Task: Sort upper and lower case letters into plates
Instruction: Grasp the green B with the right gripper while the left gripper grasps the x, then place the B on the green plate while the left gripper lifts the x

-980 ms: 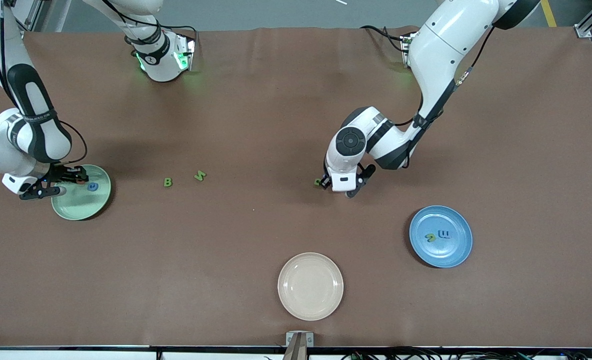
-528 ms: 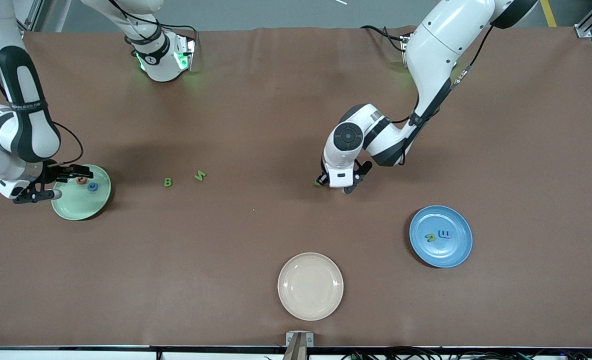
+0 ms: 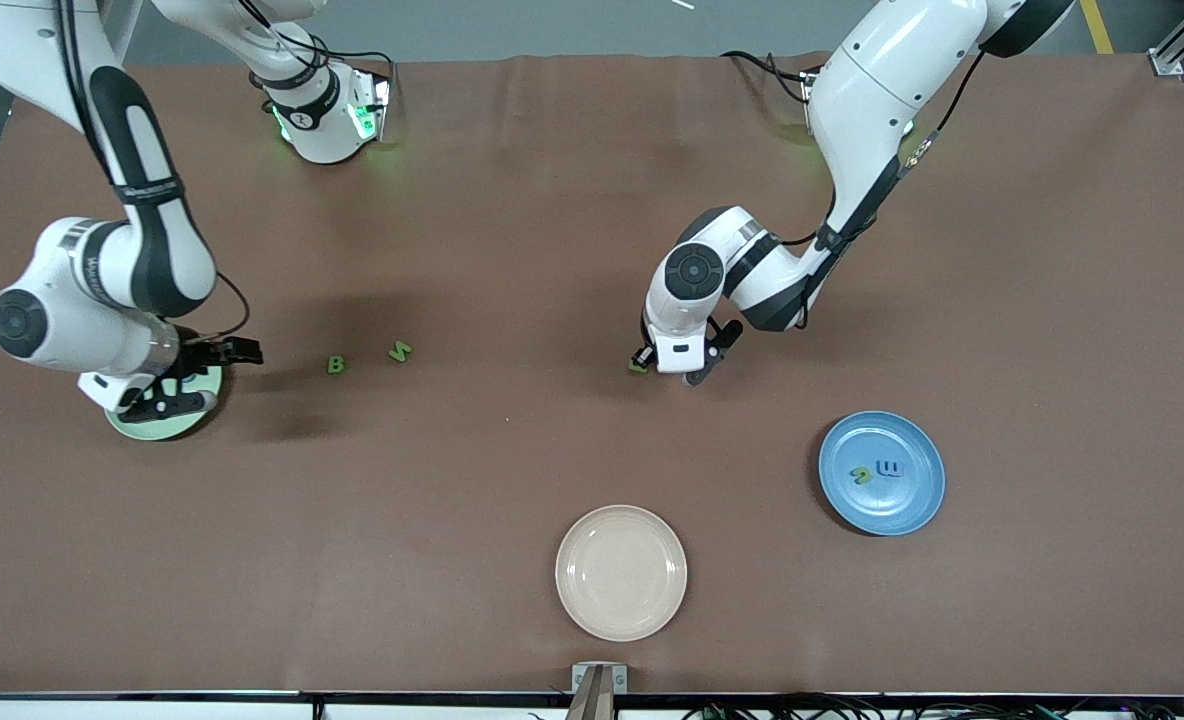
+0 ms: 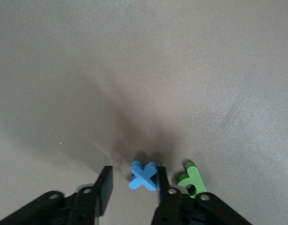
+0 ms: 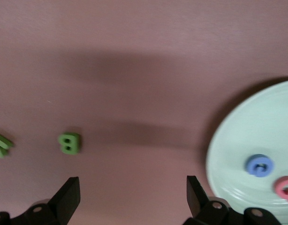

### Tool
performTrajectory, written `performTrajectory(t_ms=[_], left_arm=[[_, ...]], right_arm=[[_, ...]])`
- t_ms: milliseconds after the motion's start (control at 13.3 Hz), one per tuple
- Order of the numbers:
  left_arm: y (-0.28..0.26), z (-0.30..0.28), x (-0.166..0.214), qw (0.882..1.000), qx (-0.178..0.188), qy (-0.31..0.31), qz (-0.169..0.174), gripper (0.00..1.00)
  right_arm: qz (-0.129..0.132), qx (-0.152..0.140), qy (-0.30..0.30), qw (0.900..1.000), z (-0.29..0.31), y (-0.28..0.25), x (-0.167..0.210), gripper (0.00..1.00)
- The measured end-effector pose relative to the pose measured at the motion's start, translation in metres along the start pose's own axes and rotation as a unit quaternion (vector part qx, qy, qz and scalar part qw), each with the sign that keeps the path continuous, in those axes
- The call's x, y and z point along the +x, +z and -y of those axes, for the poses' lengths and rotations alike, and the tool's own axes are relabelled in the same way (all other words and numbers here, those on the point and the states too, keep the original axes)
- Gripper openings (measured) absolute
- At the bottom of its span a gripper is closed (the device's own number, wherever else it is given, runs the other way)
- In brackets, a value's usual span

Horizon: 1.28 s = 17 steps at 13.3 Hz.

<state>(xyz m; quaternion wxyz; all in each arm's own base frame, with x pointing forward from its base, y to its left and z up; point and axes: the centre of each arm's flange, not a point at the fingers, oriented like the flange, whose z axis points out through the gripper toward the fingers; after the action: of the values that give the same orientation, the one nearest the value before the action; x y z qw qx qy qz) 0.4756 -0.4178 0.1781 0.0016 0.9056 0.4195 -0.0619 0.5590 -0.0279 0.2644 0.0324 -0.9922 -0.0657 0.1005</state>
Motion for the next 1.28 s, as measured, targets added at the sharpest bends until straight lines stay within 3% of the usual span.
performTrajectory(t_ms=[603, 678, 754, 829, 904, 980, 1055, 1130, 1281], left_arm=[[-0.004, -0.01, 0.003, 1.0, -0.013, -0.004, 0.003, 0.35], [-0.004, -0.012, 0.003, 1.0, -0.014, -0.004, 0.003, 0.25], [-0.005, -0.013, 0.004, 1.0, -0.016, -0.005, 0.003, 0.22], [-0.005, -0.013, 0.005, 1.0, -0.016, -0.005, 0.003, 0.23], [-0.004, -0.013, 0.005, 1.0, -0.016, -0.005, 0.003, 0.3], [-0.004, -0.013, 0.005, 1.0, -0.015, -0.006, 0.003, 0.31], [-0.004, -0.014, 0.006, 1.0, -0.016, -0.006, 0.003, 0.25], [-0.005, -0.014, 0.006, 1.0, -0.017, -0.007, 0.003, 0.19], [-0.005, -0.015, 0.007, 1.0, -0.017, -0.007, 0.003, 0.17]], right_arm=[[-0.055, -0.032, 0.003, 0.998, 0.08, 0.057, -0.006, 1.0], [-0.06, -0.036, 0.003, 0.998, 0.084, 0.066, -0.007, 1.0], [-0.061, -0.039, 0.003, 0.997, 0.086, 0.074, -0.007, 1.0], [-0.061, -0.04, 0.003, 0.997, 0.086, 0.08, -0.007, 1.0], [-0.06, -0.04, 0.007, 0.997, 0.085, 0.086, -0.007, 1.0], [-0.058, -0.04, 0.01, 0.997, 0.084, 0.093, -0.008, 0.97], [-0.055, -0.04, 0.012, 0.998, 0.083, 0.099, -0.01, 0.96], [-0.051, -0.04, 0.014, 0.998, 0.082, 0.105, -0.012, 0.87], [-0.047, -0.036, 0.021, 0.998, 0.082, 0.109, -0.014, 0.81]])
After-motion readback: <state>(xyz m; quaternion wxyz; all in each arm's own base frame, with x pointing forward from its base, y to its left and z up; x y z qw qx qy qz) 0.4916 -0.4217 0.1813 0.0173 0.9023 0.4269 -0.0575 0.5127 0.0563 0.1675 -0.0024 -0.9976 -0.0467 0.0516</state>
